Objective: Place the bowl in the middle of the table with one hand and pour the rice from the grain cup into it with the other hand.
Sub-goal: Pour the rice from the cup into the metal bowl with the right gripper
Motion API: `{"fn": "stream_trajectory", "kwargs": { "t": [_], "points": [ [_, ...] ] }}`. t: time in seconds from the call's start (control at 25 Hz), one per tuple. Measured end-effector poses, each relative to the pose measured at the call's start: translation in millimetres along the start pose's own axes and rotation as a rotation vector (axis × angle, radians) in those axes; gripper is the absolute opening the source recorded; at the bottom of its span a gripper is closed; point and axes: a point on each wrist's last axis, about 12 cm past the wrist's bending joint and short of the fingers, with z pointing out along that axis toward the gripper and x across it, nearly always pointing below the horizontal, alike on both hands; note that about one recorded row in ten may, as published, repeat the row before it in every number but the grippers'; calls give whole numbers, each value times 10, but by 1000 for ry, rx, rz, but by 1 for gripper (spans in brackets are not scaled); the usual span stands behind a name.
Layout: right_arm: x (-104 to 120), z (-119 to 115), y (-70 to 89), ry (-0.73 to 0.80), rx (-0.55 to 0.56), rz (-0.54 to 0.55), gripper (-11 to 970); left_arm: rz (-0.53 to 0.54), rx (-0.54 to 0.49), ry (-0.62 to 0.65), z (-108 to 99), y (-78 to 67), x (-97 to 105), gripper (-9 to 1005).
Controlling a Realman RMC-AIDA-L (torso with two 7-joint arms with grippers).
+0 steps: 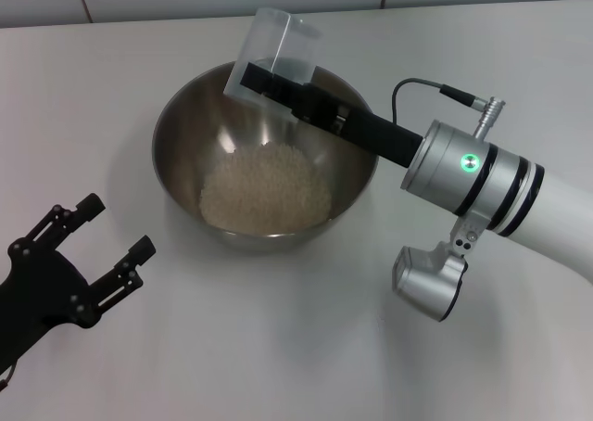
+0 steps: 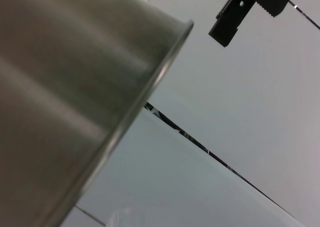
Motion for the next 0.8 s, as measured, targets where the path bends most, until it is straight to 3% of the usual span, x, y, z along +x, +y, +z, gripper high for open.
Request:
{"fn": "stream_trajectory", "kwargs": {
  "t": [0.32, 0.44, 0.56, 0.8],
  "points": [
    [-16, -6, -1, -1, -1, 6, 12, -2, 1, 2, -8, -7, 5, 808],
    [-27, 5, -23, 23, 8, 86, 13, -2, 0, 2, -10, -8, 5, 808],
    [-17, 28, -66, 97, 34, 302, 13, -2, 0, 2, -14, -10, 6, 808],
    [6, 21, -100, 213, 109, 878, 14, -2, -2, -2, -16, -7, 0, 808]
  ]
}}
